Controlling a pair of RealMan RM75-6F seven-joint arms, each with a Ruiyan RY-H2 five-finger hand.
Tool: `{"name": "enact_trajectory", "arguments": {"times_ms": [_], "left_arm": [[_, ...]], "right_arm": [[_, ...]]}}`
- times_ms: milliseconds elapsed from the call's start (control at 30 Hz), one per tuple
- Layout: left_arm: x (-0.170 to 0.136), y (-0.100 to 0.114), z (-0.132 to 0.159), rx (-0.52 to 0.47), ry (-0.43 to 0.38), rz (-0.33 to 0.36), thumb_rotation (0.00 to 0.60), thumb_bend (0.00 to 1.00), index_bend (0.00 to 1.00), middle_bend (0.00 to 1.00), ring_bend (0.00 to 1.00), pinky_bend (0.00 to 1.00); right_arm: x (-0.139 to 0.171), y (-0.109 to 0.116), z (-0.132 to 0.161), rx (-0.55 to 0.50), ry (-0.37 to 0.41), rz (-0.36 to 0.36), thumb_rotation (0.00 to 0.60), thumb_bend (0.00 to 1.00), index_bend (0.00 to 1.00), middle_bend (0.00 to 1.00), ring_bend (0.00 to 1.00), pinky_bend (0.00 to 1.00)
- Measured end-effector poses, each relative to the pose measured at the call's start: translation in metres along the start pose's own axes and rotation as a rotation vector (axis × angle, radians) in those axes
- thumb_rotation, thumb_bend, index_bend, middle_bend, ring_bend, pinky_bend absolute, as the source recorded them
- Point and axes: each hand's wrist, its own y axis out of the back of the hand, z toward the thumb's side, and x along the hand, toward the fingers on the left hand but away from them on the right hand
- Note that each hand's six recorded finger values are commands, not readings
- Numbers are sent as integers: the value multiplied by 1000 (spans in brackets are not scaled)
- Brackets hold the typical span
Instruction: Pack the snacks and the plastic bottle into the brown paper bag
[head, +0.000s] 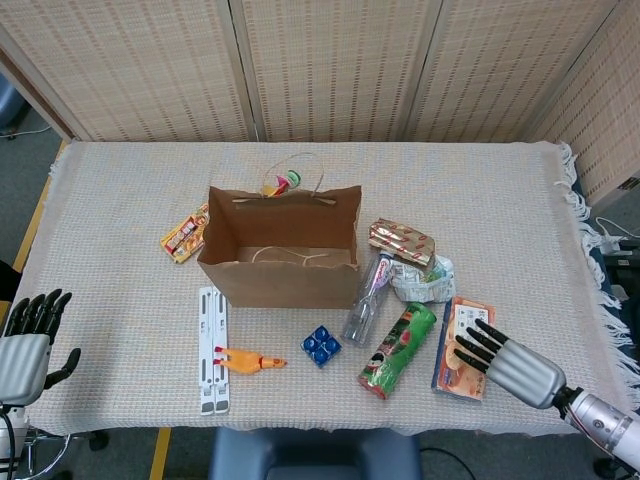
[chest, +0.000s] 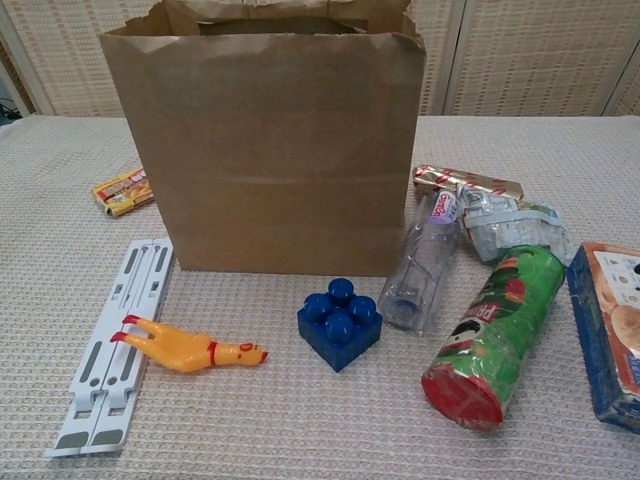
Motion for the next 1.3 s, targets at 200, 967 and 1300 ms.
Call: {"name": "enact_trajectory", "arguments": {"times_ms": [200, 967, 1300], "left_arm": [[0, 0, -1, -6, 0, -2, 600, 354, 0, 0, 0, 0], [0, 0, -1, -21, -5, -13, 600, 352, 0, 0, 0, 0], [0, 0, -1, -25, -8, -16, 600, 354, 0, 0, 0, 0]], "right_arm": [[-23, -2, 12, 31, 44, 35, 600, 0, 0, 0, 0, 0], [-75, -2, 34, 83, 89, 98, 600, 5, 0, 0, 0, 1], [-82, 3, 41, 67, 105, 83, 600, 270, 591, 529, 506, 561]]}}
